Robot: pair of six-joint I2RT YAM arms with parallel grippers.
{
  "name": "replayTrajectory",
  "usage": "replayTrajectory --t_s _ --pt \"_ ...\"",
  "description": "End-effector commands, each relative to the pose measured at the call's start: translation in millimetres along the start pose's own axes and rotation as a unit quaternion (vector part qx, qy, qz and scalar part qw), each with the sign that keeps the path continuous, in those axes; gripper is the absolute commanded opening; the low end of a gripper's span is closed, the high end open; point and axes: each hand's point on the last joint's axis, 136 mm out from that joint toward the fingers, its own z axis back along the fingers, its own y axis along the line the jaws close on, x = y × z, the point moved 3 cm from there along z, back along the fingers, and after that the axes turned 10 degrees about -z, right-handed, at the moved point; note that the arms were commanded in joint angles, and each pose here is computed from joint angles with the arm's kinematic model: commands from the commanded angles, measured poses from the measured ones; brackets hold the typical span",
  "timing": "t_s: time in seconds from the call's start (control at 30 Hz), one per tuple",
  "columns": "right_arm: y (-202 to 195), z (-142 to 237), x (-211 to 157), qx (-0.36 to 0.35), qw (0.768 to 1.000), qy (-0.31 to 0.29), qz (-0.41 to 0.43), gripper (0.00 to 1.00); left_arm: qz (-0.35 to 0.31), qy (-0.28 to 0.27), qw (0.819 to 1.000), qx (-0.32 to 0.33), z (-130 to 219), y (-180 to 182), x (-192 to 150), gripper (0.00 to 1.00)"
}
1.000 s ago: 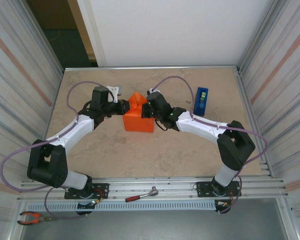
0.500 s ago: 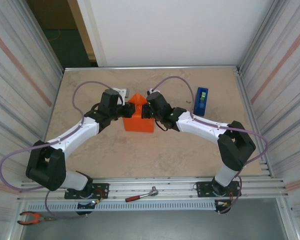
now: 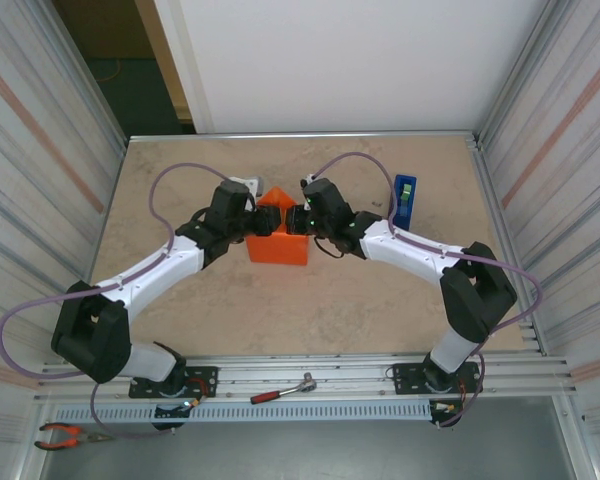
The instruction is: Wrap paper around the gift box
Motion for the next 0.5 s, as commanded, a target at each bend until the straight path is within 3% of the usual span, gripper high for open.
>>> replayTrajectory --t_s 0.0,0.47 --pt "-7.8 4.2 -25.1 0.015 0.996 0.075 -0.037 0.0 0.0 0.073 0.997 0.027 -8.7 9.7 -44.8 0.39" --pt "-1.8 -2.4 -20.0 0.059 0.991 0.087 -0.086 0.0 -0.071 0.111 0.985 0.11 -25.0 34.3 -80.3 0.4"
